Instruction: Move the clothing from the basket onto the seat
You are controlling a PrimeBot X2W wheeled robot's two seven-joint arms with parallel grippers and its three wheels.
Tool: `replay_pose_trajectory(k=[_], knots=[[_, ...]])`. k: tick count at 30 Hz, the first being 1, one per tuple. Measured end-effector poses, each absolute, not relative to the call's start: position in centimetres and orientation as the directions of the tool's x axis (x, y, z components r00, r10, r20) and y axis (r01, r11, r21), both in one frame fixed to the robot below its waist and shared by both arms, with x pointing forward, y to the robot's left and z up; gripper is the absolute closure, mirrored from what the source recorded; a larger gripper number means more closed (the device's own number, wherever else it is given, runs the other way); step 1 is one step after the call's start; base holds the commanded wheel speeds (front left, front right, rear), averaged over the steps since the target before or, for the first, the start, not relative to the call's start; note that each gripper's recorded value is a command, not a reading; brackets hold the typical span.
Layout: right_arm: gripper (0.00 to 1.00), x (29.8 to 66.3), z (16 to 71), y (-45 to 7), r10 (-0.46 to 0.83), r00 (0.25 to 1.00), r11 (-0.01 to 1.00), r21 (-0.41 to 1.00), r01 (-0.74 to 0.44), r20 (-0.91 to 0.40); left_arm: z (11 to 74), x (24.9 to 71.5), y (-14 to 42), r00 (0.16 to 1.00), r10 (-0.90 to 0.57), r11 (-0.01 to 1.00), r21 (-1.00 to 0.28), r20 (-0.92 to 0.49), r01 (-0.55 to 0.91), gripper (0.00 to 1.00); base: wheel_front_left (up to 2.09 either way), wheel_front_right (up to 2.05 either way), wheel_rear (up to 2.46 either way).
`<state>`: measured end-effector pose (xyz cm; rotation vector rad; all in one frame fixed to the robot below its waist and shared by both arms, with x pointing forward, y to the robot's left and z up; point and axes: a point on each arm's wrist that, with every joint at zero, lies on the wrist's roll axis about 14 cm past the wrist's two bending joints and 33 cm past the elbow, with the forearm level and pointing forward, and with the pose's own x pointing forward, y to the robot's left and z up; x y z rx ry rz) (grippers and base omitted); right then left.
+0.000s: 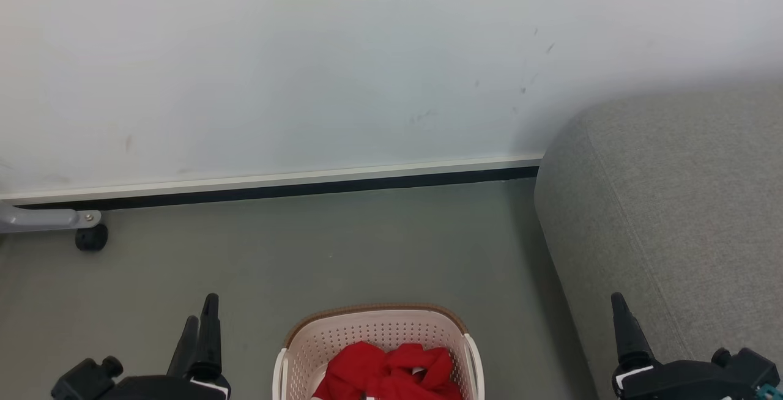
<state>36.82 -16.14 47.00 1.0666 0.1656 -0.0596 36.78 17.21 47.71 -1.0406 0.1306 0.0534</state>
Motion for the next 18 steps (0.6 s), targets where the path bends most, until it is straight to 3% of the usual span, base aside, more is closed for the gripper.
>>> replay_pose_trajectory(k=[18], knots=[[0.00, 36.4, 47.5, -14.0, 0.077, 0.988, 0.765, 0.643, 0.029, -0.136, 47.7, 36.1, 16.9, 0.993, -0.029, 0.799, -0.599, -0.118, -0.048, 0.00, 0.00, 0.00, 0.00]])
